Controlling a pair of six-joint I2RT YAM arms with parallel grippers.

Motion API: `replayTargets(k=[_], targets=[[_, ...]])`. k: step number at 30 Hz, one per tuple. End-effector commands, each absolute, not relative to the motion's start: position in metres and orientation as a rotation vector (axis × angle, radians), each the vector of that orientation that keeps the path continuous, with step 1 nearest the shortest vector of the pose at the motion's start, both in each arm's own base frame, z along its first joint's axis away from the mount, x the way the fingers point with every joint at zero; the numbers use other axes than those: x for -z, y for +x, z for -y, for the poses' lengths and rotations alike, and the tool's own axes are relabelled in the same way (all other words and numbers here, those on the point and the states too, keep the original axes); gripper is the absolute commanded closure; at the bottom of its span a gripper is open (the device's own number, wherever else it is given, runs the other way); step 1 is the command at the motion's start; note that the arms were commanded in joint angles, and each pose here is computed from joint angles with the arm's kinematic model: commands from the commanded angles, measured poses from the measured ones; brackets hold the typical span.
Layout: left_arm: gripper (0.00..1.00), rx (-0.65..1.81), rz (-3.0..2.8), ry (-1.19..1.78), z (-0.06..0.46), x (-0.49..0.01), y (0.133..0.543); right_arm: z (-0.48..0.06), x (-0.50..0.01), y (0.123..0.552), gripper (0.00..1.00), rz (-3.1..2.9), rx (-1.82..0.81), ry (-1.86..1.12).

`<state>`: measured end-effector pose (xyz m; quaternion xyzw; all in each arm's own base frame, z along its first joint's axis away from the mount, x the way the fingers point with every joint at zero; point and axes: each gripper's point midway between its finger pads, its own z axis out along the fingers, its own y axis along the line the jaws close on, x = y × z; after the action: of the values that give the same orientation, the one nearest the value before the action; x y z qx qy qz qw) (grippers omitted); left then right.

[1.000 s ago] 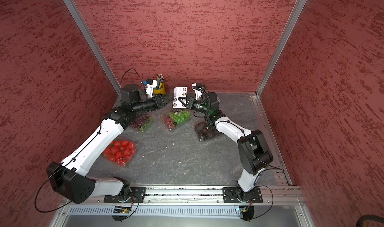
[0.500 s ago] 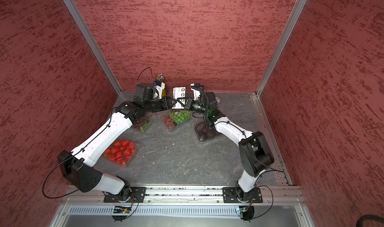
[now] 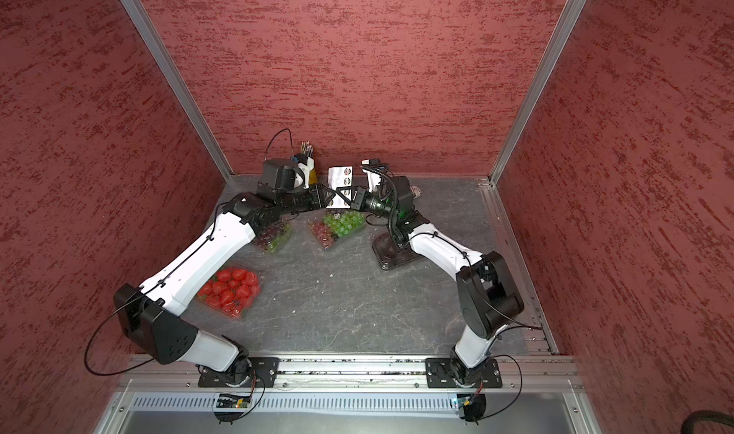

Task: Label fruit boxes
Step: Tear off the label from the label sticker.

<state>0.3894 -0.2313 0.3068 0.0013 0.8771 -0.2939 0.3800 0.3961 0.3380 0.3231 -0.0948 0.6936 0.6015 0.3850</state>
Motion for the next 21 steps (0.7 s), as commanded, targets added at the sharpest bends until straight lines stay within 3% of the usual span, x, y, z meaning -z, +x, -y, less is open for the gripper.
replayTargets(k=[1, 11, 21], targets=[[0.6, 0.689, -2.24, 0.003, 0.227, -0.307, 0.395, -0.341, -0.353, 0.389, 1.0, -1.692, -1.542, -0.284], [0.62, 0.611, -2.248, -0.058, 0.208, -0.306, 0.393, -0.34, -0.351, 0.391, 1.0, -1.696, -1.536, -0.277], [0.62, 0.764, -2.201, -0.041, 0.216, -0.321, 0.386, -0.341, -0.349, 0.392, 1.0, -1.701, -1.535, -0.276]])
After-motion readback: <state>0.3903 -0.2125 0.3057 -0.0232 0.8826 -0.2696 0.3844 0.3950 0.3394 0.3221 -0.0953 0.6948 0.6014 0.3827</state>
